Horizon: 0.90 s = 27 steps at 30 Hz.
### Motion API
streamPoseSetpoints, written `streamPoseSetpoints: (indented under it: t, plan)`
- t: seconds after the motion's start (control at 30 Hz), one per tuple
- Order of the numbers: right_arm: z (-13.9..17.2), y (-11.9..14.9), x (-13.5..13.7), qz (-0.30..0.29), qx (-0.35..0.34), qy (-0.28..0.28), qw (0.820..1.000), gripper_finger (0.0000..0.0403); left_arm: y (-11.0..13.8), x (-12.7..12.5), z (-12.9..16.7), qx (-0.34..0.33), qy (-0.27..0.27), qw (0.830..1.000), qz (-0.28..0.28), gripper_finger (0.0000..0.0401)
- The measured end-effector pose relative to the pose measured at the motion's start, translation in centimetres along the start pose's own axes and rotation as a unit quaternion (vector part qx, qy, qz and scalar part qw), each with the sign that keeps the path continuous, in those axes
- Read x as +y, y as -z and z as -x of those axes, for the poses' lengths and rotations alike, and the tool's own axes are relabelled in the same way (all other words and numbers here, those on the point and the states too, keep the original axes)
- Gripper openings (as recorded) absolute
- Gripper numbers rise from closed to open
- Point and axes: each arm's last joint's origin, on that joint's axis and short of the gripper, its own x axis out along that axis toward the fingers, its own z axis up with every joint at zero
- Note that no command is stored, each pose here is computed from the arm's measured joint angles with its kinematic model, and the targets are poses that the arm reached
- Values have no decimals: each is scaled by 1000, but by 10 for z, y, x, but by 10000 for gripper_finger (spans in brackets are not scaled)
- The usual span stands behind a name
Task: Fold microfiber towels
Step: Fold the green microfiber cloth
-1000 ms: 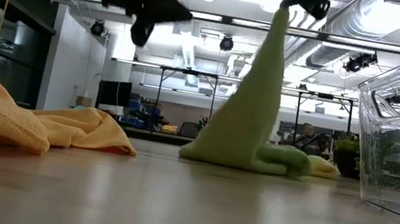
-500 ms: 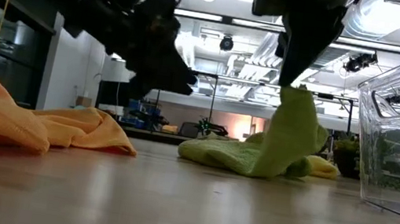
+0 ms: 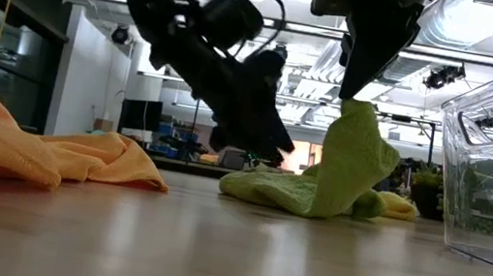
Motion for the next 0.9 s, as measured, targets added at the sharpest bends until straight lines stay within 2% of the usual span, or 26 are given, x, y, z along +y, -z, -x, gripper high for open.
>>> streamPoseSetpoints:
  t: [0.2,0.3,0.43,0.7,0.9]
  plan:
    - [0,-1,0,-9,-5,6,1000,0,5,3,-4,19,-27,999,-3,72]
    - [0,-1,0,-8,-8,5,1000,0,7,5,-3,34,-34,999,-20,47]
    - [0,-2,0,-8,-15,9,1000,0,10,6,-2,53,-39,997,-32,35]
    - [0,-4,0,-8,-23,10,1000,0,14,6,-2,71,-43,996,-33,38]
    - [0,-4,0,-8,-25,13,1000,0,10,5,5,74,-45,996,-34,4]
